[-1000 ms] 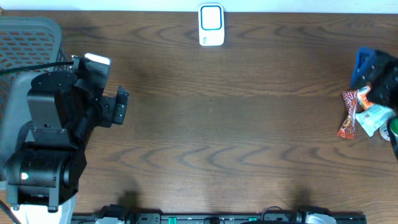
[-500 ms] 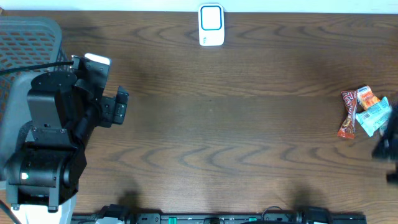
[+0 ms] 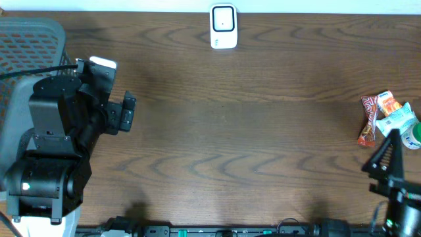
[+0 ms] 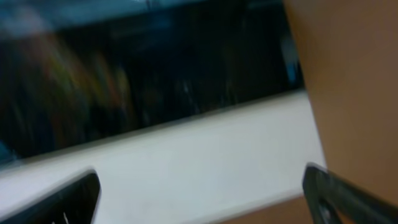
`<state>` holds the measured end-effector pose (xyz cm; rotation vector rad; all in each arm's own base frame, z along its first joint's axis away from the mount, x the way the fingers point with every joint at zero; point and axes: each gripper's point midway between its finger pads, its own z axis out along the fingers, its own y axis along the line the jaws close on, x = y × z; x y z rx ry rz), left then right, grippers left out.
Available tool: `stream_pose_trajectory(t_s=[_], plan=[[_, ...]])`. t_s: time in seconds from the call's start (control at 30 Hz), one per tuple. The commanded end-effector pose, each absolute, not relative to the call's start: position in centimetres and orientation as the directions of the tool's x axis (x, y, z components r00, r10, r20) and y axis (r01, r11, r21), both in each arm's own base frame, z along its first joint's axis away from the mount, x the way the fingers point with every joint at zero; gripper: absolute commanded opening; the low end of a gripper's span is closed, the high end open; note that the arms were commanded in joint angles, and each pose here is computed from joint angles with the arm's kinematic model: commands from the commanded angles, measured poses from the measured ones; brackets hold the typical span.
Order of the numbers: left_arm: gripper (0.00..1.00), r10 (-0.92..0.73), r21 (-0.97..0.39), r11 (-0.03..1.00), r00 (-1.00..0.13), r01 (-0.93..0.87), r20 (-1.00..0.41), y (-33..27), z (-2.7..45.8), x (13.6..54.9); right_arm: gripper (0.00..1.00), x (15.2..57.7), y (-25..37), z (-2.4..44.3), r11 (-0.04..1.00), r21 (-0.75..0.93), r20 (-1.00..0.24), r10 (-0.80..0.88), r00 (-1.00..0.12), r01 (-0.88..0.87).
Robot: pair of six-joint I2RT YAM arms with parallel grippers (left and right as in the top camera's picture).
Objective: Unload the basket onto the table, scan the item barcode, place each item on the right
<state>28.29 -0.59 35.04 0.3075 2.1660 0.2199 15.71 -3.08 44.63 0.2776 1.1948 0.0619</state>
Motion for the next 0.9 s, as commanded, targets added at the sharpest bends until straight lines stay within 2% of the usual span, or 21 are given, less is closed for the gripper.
stream_pose_trajectory(t_s=[0.0, 0.2, 0.53, 0.87], plan=[[0.98, 0.296, 0.265, 0.954, -0.56, 0.137, -0.774, -0.5, 34.9, 28.3, 0.99, 17.8, -2.4, 41.8, 0.971, 0.232, -0.91, 0.199, 0.364, 0.051], [0.98, 0.296, 0.265, 0.954, -0.56, 0.137, -0.774, -0.5, 34.9, 28.3, 0.99, 20.3, -2.0, 38.3, 0.977, 0.213, -0.889, 0.194, 0.415, 0.0], [0.98, 0.296, 0.265, 0.954, -0.56, 0.137, -0.774, -0.5, 34.9, 28.3, 0.99, 20.8, -2.2, 32.0, 0.974, 0.228, -0.897, 0.203, 0.393, 0.018], [0.98, 0.296, 0.265, 0.954, -0.56, 0.137, -0.774, -0.5, 34.9, 28.3, 0.99, 23.1, -2.2, 25.4, 0.964, 0.257, -0.943, 0.234, 0.235, 0.073]])
